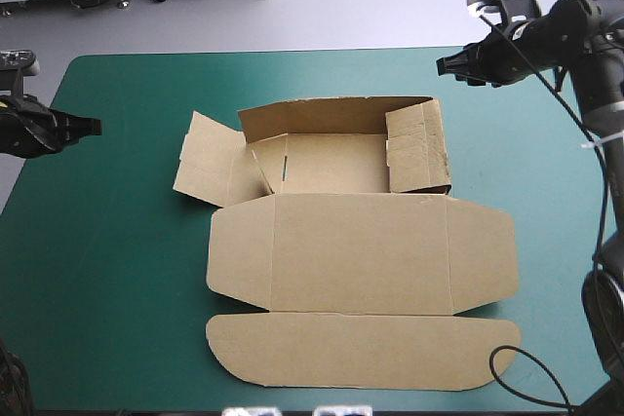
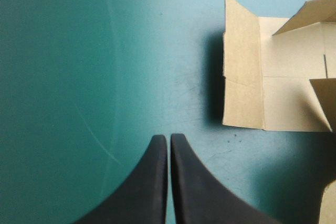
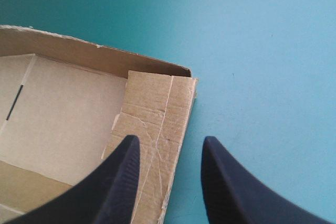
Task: Fold the box
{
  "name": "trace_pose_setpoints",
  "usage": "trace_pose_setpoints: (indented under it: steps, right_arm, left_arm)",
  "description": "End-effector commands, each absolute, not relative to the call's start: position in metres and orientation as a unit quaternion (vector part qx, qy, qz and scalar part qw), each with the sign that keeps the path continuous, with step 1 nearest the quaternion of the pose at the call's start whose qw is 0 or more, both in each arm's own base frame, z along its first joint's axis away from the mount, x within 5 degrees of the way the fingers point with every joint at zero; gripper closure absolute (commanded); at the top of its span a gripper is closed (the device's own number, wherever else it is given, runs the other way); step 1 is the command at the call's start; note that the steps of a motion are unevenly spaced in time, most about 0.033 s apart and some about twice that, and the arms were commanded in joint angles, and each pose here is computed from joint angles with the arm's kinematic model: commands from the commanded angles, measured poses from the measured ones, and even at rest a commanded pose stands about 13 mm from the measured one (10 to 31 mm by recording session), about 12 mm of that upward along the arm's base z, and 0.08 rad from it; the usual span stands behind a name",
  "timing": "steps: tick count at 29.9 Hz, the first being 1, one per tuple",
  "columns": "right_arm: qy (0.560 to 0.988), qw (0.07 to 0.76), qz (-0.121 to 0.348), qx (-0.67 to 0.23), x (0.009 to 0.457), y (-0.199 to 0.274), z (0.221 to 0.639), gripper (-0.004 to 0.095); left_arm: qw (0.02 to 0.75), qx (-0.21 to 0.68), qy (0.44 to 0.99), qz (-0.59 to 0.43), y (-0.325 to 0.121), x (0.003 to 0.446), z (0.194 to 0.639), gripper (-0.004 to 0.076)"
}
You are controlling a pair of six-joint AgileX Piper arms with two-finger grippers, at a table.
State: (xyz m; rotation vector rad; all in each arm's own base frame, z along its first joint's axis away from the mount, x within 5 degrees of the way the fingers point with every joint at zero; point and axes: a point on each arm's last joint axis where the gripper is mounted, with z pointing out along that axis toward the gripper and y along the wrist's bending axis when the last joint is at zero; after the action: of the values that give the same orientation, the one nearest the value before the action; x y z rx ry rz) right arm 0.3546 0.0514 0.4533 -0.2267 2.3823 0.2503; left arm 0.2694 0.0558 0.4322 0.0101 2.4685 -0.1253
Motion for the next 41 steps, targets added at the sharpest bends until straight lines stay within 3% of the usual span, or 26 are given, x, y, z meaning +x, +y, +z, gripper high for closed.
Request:
trace_pose_setpoints:
  steps: [1,9,18,23,31,34,36,41]
  right_arm:
    - [0.904,0.407,0.11,-0.072,0.315,0.048,0.491,0.058]
    - [0.936,0.327,0.114,-0.062,0.32,0.049,0.436,0.0583]
    - [0.955,0.265,0.127,-0.048,0.371,0.056,0.367,0.0584]
    - [0.962,0.235,0.131,-0.056,0.392,0.059,0.335,0.0584]
    - [0.959,0.197,0.187,-0.075,0.416,0.073,0.291,0.0585]
    - [0.964,0.171,0.192,-0.072,0.422,0.074,0.273,0.0706]
    - [0.966,0.158,0.193,-0.075,0.422,0.075,0.267,0.0905]
    - [0.961,0.15,0.219,-0.078,0.415,0.078,0.283,0.0925]
  left_arm:
    - [0.374,0.009,0.924,-0.074,0.048,0.266,0.45,0.072]
    - [0.38,0.049,0.907,-0.173,0.023,0.267,0.454,0.0721]
    - [0.349,0.157,0.91,-0.159,-0.032,0.265,0.45,0.0733]
    - [0.337,0.161,0.916,-0.145,-0.035,0.264,0.447,0.0733]
    - [0.328,0.134,0.926,-0.128,-0.03,0.264,0.446,0.0733]
    - [0.327,0.134,0.926,-0.135,-0.031,0.264,0.446,0.0733]
    - [0.33,0.134,0.925,-0.132,-0.031,0.264,0.446,0.0733]
    - [0.359,0.108,0.92,-0.118,-0.019,0.27,0.449,0.0733]
